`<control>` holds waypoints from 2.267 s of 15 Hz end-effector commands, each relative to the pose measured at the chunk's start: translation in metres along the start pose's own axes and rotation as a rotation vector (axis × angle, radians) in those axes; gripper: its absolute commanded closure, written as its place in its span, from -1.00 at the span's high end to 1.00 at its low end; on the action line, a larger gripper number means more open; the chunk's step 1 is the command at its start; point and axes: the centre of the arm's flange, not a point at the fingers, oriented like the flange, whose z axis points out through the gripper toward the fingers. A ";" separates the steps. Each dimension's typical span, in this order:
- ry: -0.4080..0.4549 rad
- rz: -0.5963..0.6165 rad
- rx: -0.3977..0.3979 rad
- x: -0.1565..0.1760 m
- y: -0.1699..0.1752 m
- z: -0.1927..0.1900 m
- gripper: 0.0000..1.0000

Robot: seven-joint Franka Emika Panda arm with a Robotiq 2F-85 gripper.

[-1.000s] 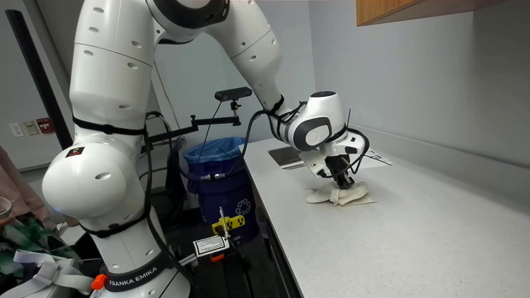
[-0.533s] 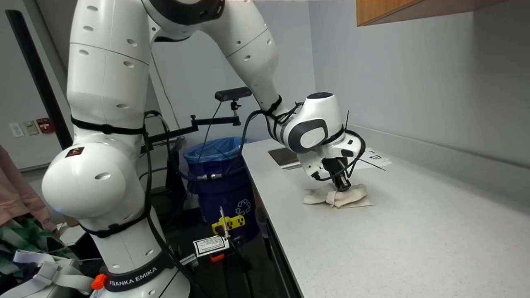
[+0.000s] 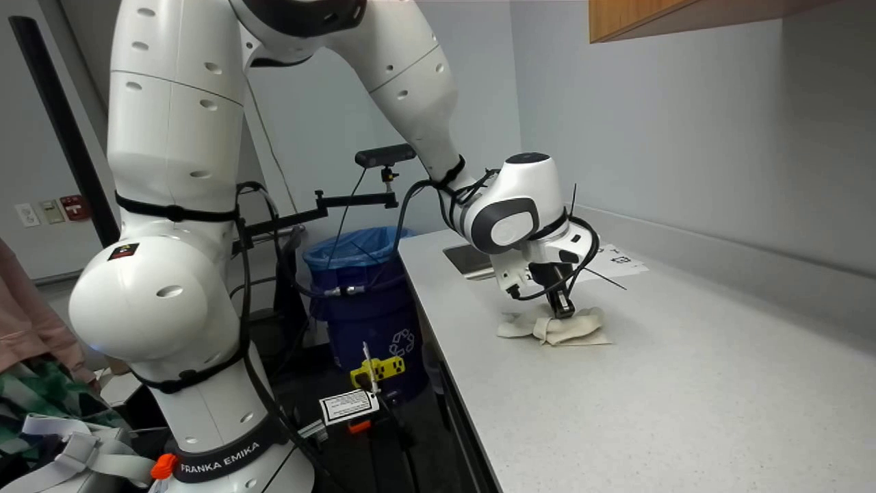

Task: Wipe the counter using the cloth

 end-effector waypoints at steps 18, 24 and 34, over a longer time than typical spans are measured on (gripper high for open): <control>0.132 -0.189 0.023 -0.032 0.025 0.030 -1.00; 0.125 -0.277 0.029 -0.038 0.029 0.029 -1.00; 0.088 -0.426 -0.027 -0.037 0.036 0.027 -1.00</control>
